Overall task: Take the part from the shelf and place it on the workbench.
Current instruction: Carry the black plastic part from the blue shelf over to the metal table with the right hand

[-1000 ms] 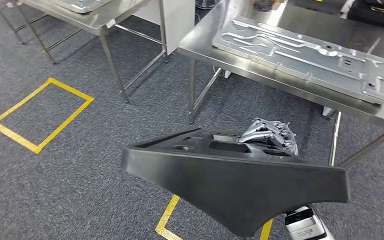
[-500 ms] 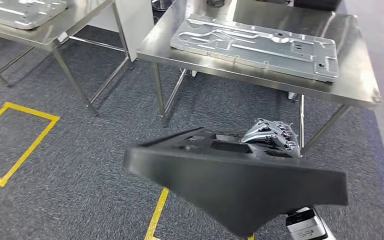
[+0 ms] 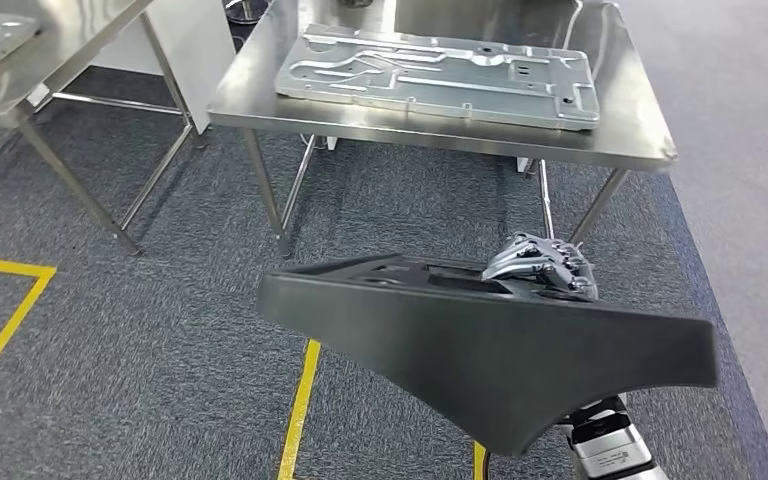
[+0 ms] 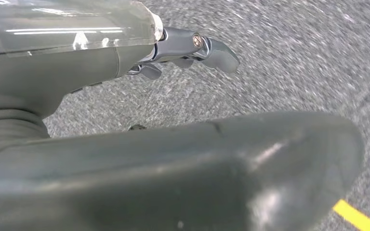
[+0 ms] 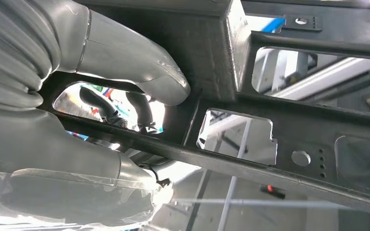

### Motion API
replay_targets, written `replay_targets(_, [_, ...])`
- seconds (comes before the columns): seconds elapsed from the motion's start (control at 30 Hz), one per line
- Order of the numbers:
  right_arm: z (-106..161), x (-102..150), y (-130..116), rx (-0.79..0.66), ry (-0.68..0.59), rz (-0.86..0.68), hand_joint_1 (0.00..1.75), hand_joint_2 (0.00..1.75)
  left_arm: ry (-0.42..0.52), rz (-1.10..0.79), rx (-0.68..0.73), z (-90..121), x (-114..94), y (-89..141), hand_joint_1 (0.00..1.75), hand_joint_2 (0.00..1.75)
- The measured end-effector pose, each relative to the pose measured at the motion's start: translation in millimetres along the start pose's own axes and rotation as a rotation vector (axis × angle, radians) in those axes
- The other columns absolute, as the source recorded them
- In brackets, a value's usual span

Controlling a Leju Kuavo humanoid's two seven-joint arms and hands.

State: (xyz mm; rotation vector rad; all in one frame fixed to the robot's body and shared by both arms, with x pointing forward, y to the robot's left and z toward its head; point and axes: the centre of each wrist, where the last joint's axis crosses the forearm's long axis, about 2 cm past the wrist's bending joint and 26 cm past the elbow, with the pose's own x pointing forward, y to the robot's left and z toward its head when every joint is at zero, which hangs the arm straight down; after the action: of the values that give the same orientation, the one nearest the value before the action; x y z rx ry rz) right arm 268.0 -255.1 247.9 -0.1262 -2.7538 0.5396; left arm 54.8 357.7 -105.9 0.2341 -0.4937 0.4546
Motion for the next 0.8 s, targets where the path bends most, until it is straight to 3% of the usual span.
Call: replay_targets(0.8, [2.6,-3.8,-0.3,-0.007,0.016,-0.001,1.75,1.75,-0.007,0.005,-0.027,-0.6,1.2,1.8,0.00,0.00])
